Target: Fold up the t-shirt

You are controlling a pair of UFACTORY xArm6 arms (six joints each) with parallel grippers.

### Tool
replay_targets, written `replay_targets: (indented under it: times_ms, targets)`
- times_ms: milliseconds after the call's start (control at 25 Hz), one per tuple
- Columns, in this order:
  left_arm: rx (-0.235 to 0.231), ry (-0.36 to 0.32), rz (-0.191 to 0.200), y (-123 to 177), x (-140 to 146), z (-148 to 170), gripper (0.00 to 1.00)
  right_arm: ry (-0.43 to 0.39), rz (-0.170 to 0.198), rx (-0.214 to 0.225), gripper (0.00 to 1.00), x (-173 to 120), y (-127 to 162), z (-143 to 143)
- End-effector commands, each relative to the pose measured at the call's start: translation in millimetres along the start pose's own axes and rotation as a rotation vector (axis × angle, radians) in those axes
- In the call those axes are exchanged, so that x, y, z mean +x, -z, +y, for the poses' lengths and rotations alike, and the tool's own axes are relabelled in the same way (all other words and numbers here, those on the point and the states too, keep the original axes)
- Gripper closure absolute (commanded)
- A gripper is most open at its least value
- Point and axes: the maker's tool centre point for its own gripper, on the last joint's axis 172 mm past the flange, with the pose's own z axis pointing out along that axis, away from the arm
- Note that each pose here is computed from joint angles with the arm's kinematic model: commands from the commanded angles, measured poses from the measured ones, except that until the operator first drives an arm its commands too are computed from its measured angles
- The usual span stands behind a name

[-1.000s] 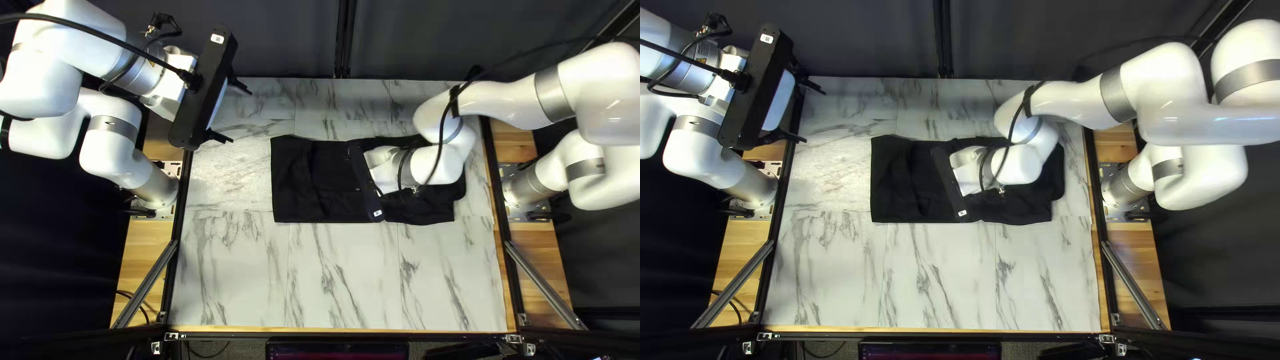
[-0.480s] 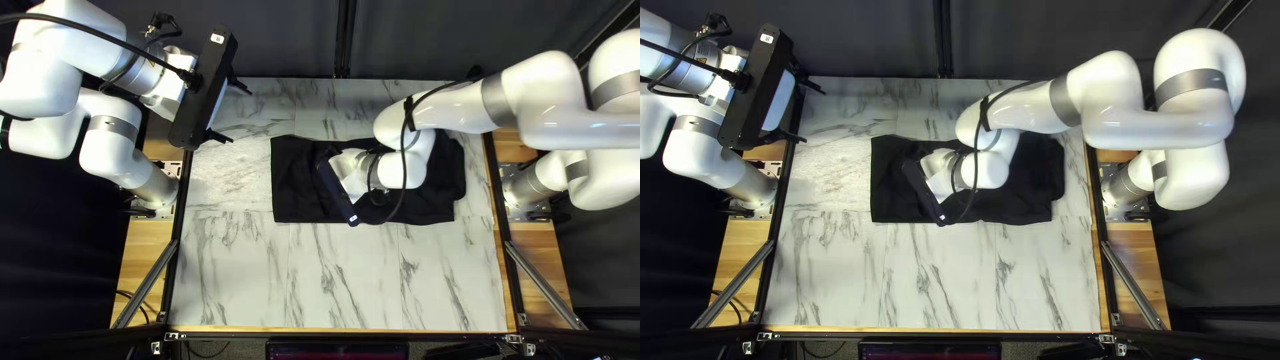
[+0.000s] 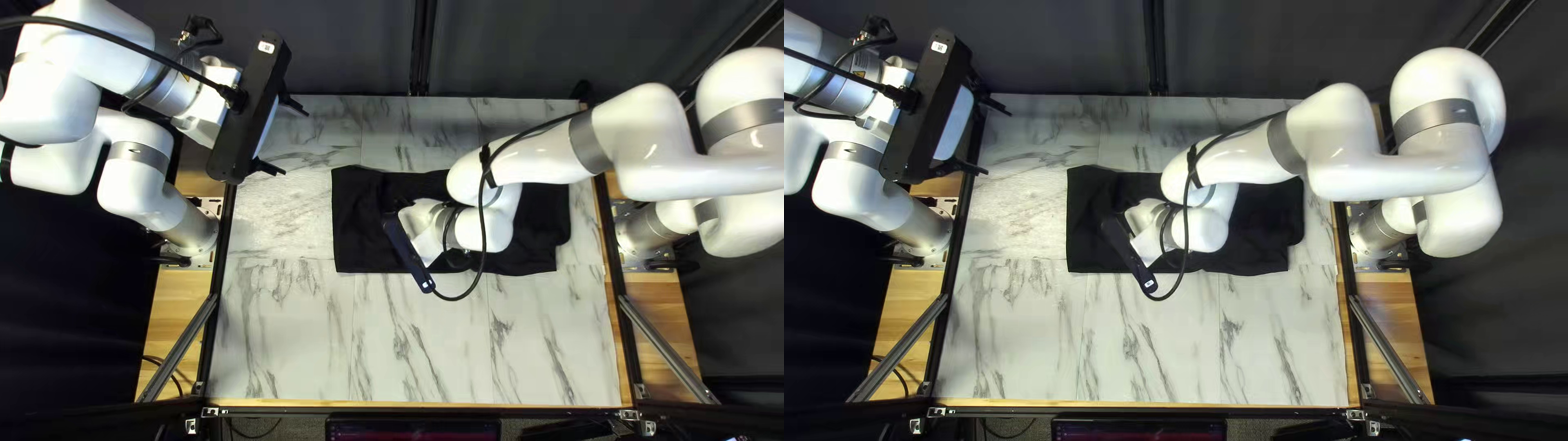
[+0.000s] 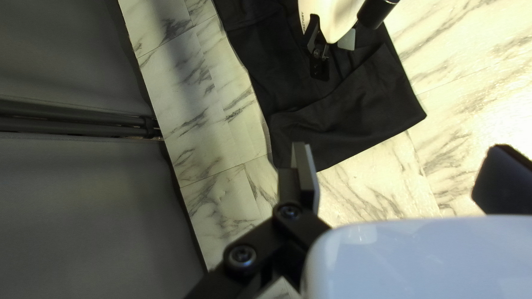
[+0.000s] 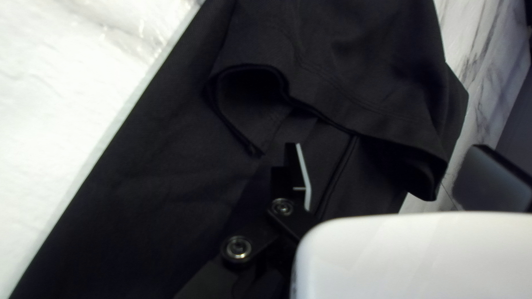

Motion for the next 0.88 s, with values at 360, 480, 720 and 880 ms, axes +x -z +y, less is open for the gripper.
replay_targets:
  times_ms: [360,480,720,880]
  targets:
    - [0.000,0.000,0.000,0.0,0.0,0.0,0.00,0.028,0.027,-0.019,0.00,34.3,1.2,-15.2]
    - [0.000,0.000,0.000,0.0,0.0,0.0,0.00,0.034,0.031,-0.028,0.00,45.9,7.6,-22.1]
    - [0.000,0.000,0.000,0.0,0.0,0.0,0.00,0.042,0.034,-0.044,0.00,58.3,16.1,-28.7]
    - [0.000,0.000,0.000,0.0,0.0,0.0,0.00,0.033,0.023,-0.042,0.00,37.8,12.4,-15.4]
